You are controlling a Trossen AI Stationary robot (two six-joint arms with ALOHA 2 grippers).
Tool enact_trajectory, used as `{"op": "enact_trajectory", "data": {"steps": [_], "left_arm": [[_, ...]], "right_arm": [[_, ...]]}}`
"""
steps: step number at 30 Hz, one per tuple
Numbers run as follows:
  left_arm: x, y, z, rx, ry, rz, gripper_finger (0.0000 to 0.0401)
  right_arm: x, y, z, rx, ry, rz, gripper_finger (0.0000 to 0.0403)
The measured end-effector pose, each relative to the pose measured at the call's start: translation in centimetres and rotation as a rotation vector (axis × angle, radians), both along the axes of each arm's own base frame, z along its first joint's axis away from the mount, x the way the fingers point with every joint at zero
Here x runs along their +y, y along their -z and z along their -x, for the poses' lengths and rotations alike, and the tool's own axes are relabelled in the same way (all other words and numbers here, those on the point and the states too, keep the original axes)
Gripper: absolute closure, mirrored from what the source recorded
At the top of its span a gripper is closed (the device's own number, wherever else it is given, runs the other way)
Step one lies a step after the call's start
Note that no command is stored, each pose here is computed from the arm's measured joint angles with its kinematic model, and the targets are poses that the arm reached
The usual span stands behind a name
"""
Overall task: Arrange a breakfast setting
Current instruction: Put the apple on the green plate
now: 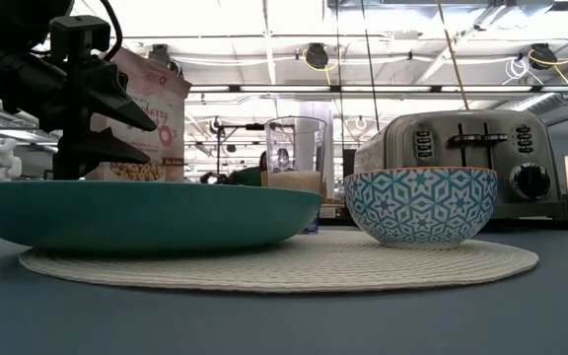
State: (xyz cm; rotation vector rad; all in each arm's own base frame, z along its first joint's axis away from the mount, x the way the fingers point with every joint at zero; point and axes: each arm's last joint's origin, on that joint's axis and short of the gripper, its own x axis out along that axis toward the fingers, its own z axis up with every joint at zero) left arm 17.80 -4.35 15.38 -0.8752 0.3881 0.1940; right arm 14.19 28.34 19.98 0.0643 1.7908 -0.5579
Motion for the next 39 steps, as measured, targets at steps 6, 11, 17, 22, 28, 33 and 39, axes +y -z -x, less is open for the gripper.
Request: {"op": "enact_trajectory", "data": {"steps": [6,11,17,22,28,33,39], "left_arm": [[0.0,0.0,0.0,0.0,0.001,-0.003,0.0199],[0.0,0.0,0.0,0.0,0.004,-0.007,0.0199],[0.0,0.0,0.0,0.0,0.003,-0.007,0.0199],[0.0,0.0,0.0,0.0,0.003,-0.007,0.0199],[0.0,0.0,0.0,0.0,0.003,-0.007,0.0199],[0.0,0.0,0.0,0.0,0.004,-0.008,0.0199],[0.0,0.0,0.0,-0.001,0.004,-0.008,0.0199]], "right_arm": [[0.4,0.7,0.3,0.024,-0.063,0.004,0.0009],[0.6,1.3,0.4,0.034,-0.069,0.023,0.0009],[1.1,2.6,0.5,0.053,-0.072,0.053,0.0009],[1.3,3.0,0.4,0.05,-0.075,0.048,0.0009],[1.6,3.9,0.5,0.056,-0.08,0.058,0.0009],[1.7,4.0,0.5,0.061,-0.078,0.059,0.001],[1.7,4.0,0.6,0.075,-0.07,0.049,0.001]]}}
